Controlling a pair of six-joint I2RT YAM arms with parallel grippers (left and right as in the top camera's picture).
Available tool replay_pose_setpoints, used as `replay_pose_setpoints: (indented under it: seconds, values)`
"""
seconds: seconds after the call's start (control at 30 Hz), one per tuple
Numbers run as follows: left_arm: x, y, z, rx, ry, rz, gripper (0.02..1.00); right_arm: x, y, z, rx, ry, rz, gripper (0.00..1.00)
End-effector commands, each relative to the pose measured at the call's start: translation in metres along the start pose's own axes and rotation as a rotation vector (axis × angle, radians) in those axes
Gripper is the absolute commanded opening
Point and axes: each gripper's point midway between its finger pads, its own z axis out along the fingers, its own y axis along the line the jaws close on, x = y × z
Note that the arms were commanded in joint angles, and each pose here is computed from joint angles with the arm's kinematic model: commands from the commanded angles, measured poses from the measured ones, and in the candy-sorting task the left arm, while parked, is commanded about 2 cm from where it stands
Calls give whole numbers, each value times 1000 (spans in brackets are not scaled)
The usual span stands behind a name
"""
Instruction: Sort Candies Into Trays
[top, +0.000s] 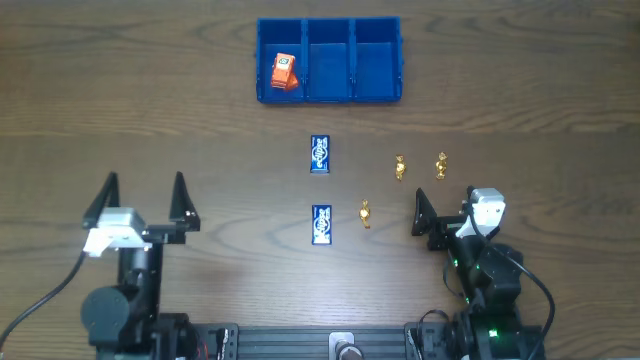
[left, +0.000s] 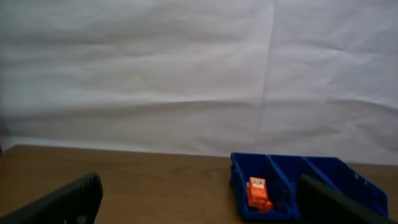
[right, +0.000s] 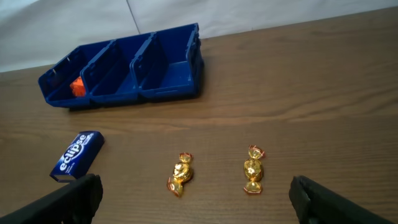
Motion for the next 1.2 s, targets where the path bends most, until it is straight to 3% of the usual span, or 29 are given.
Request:
replay_pose_setpoints:
  seconds: [0.03, 0.43, 0.9, 1.0, 1.2]
  values:
    - [33, -8, 3, 64, 28, 10, 998, 2, 2, 0, -11, 7, 6, 998]
    - [120, 1, -9, 32, 330, -8, 998, 2, 2, 0, -11, 7, 6, 998]
    - [120, 1, -8, 31, 330, -8, 996, 2, 2, 0, -10, 7, 6, 998]
    - [120, 1, -8, 32, 330, -8, 998, 0, -18, -1, 105, -1, -63, 998]
    - [120, 1, -8, 31, 330, -8, 998, -2, -19, -1, 112, -11, -63, 998]
